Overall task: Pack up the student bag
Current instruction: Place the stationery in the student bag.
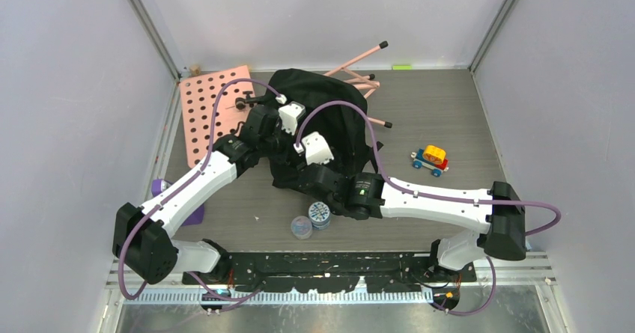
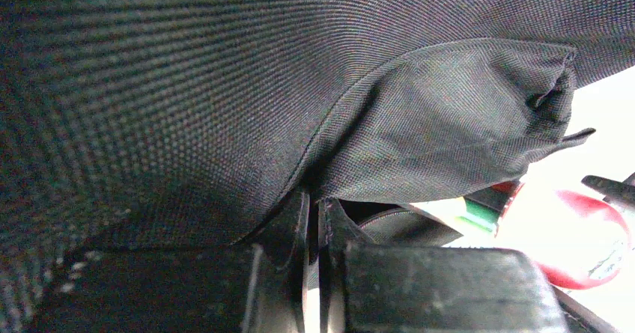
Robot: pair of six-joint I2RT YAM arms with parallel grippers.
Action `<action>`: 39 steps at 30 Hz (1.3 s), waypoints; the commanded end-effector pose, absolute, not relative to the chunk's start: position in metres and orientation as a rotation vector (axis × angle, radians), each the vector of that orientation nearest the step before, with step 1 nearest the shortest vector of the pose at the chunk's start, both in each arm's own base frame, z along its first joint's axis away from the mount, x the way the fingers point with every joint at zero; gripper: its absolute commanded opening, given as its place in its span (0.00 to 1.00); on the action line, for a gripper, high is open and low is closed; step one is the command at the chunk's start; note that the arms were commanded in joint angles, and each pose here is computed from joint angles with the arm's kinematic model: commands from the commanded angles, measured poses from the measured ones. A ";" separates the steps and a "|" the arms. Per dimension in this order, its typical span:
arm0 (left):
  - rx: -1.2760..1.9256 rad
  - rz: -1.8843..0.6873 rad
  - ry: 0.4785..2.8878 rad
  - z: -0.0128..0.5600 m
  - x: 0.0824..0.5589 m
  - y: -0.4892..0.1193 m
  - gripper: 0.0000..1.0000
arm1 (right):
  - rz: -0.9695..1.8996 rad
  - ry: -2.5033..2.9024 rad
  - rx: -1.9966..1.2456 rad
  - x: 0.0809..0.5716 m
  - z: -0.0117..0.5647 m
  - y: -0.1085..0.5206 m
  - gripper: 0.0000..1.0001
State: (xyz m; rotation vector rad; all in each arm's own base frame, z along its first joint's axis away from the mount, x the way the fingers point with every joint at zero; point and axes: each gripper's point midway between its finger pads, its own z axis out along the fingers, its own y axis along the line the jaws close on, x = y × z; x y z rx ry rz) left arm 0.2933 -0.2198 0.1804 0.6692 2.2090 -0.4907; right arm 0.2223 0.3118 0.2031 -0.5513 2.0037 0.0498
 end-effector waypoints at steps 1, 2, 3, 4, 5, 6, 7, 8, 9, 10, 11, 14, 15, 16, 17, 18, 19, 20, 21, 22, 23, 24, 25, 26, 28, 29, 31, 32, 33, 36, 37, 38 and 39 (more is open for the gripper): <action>0.647 -0.480 2.145 0.201 0.300 -0.216 0.00 | 0.135 1.996 -0.516 0.224 0.207 0.327 0.49; 0.647 -0.480 2.145 0.201 0.299 -0.216 0.00 | 0.155 2.002 -0.512 0.223 0.205 0.330 0.44; 0.647 -0.480 2.144 0.201 0.300 -0.216 0.00 | 0.160 2.007 -0.513 0.222 0.202 0.331 0.42; 0.648 -0.481 2.145 0.201 0.299 -0.216 0.00 | 0.165 2.005 -0.506 0.223 0.201 0.333 0.40; 0.646 -0.479 2.144 0.201 0.299 -0.216 0.00 | 0.156 2.002 -0.498 0.225 0.200 0.332 0.38; 0.647 -0.478 2.144 0.201 0.299 -0.216 0.00 | 0.153 1.994 -0.492 0.228 0.200 0.334 0.36; 0.647 -0.478 2.141 0.202 0.299 -0.216 0.00 | 0.140 1.984 -0.476 0.232 0.201 0.333 0.35; 0.647 -0.478 2.141 0.202 0.299 -0.216 0.00 | 0.140 1.970 -0.466 0.236 0.202 0.336 0.33; 0.646 -0.477 2.140 0.202 0.299 -0.216 0.00 | 0.127 1.959 -0.442 0.242 0.205 0.334 0.31; 0.646 -0.476 2.141 0.202 0.299 -0.215 0.00 | 0.125 1.944 -0.427 0.248 0.207 0.337 0.27; 0.647 -0.477 2.142 0.202 0.299 -0.215 0.00 | 0.099 1.931 -0.399 0.255 0.209 0.334 0.26; 0.646 -0.477 2.140 0.203 0.300 -0.216 0.00 | 0.068 1.870 -0.343 0.275 0.221 0.334 0.22; 0.646 -0.476 2.141 0.202 0.299 -0.215 0.00 | 0.054 1.860 -0.339 0.279 0.219 0.335 0.22; 0.647 -0.477 2.141 0.202 0.299 -0.216 0.00 | 0.056 1.841 -0.329 0.285 0.222 0.336 0.22; 0.646 -0.476 2.141 0.202 0.299 -0.215 0.00 | 0.040 1.837 -0.343 0.289 0.218 0.337 0.22; 0.646 -0.475 2.142 0.202 0.300 -0.215 0.00 | 0.048 1.827 -0.330 0.294 0.220 0.339 0.22; 0.645 -0.474 2.142 0.202 0.299 -0.215 0.00 | 0.032 1.830 -0.348 0.296 0.214 0.341 0.22; 0.644 -0.470 2.140 0.203 0.300 -0.215 0.00 | 0.033 1.824 -0.343 0.298 0.214 0.343 0.22; 0.643 -0.467 2.140 0.203 0.300 -0.214 0.00 | 0.021 1.828 -0.353 0.299 0.209 0.344 0.22; 0.642 -0.465 2.140 0.202 0.300 -0.214 0.00 | 0.019 1.828 -0.353 0.300 0.208 0.344 0.22; 0.642 -0.463 2.143 0.202 0.300 -0.214 0.00 | 0.021 1.831 -0.351 0.300 0.207 0.345 0.23; 0.641 -0.462 2.143 0.202 0.300 -0.213 0.00 | 0.023 1.833 -0.351 0.299 0.206 0.345 0.24; 0.642 -0.464 2.142 0.202 0.300 -0.214 0.00 | 0.032 1.833 -0.342 0.299 0.208 0.344 0.27; 0.642 -0.464 2.142 0.202 0.300 -0.214 0.00 | 0.046 1.833 -0.338 0.297 0.211 0.343 0.28; 0.640 -0.464 2.143 0.202 0.300 -0.214 0.00 | 0.078 1.834 -0.336 0.294 0.213 0.343 0.34; 0.637 -0.462 2.141 0.203 0.301 -0.213 0.00 | 0.083 1.838 -0.339 0.293 0.212 0.343 0.36; 0.623 -0.447 2.136 0.205 0.302 -0.211 0.00 | 0.077 1.855 -0.350 0.291 0.205 0.341 0.35; 0.615 -0.439 2.130 0.207 0.302 -0.209 0.00 | 0.062 1.868 -0.361 0.290 0.197 0.340 0.33; 0.605 -0.433 2.117 0.209 0.302 -0.207 0.00 | 0.053 1.881 -0.365 0.289 0.191 0.338 0.30; 0.588 -0.434 2.068 0.218 0.302 -0.205 0.00 | 0.021 1.924 -0.380 0.285 0.165 0.333 0.22; 0.587 -0.436 2.053 0.221 0.301 -0.205 0.00 | 0.008 1.937 -0.389 0.283 0.158 0.330 0.20; 0.585 -0.436 2.041 0.224 0.301 -0.204 0.00 | 0.013 1.943 -0.382 0.282 0.155 0.329 0.18; 0.585 -0.439 2.031 0.225 0.301 -0.204 0.00 | 0.016 1.952 -0.391 0.279 0.150 0.328 0.17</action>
